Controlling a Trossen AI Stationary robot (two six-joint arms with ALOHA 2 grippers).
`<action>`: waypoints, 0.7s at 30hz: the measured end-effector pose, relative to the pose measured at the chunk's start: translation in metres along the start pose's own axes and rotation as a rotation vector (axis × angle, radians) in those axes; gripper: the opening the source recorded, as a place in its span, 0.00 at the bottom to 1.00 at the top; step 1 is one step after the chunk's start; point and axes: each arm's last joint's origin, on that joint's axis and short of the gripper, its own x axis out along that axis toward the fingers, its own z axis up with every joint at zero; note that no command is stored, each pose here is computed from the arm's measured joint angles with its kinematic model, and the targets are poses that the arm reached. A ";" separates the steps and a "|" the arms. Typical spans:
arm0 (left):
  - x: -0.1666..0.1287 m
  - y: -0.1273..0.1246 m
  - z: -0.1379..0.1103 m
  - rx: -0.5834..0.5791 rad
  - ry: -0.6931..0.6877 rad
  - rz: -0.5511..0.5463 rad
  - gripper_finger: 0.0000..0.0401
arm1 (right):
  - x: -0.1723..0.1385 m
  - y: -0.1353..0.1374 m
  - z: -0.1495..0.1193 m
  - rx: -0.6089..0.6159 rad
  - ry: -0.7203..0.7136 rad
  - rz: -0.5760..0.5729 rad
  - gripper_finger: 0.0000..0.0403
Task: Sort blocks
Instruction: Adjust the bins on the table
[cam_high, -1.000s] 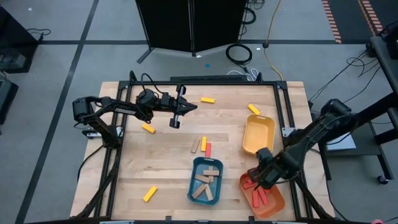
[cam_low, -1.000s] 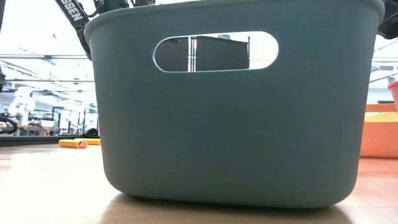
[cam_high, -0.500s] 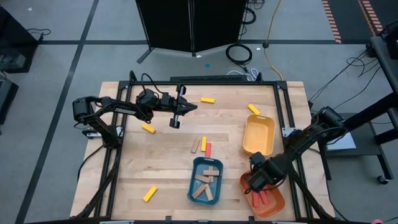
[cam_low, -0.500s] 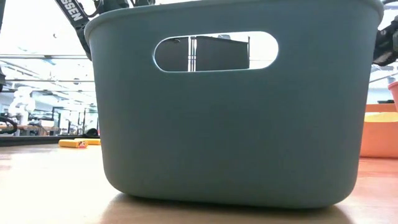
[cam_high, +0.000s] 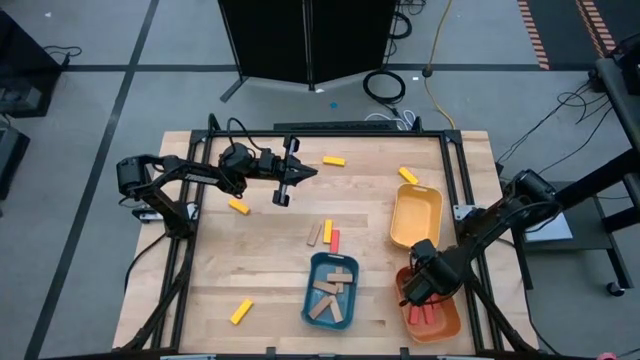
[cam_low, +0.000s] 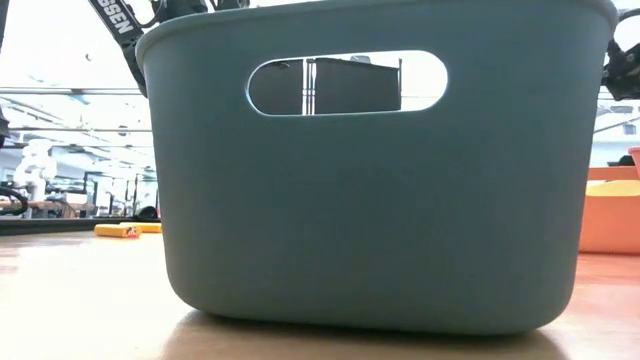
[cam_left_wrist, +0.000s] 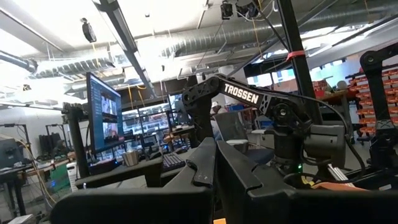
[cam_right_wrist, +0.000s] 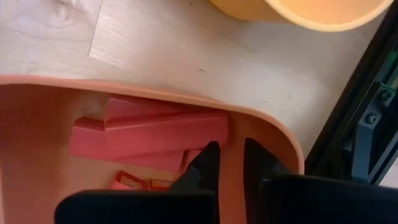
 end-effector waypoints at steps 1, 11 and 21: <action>0.000 0.000 0.000 0.000 0.000 0.000 0.03 | 0.000 0.000 0.000 0.000 0.000 0.001 0.00; 0.000 0.000 0.000 0.000 0.000 -0.001 0.03 | 0.000 0.003 -0.002 -0.011 0.032 0.022 0.00; 0.000 0.000 0.000 0.000 0.000 -0.001 0.03 | 0.000 0.006 -0.001 -0.018 0.044 0.051 0.07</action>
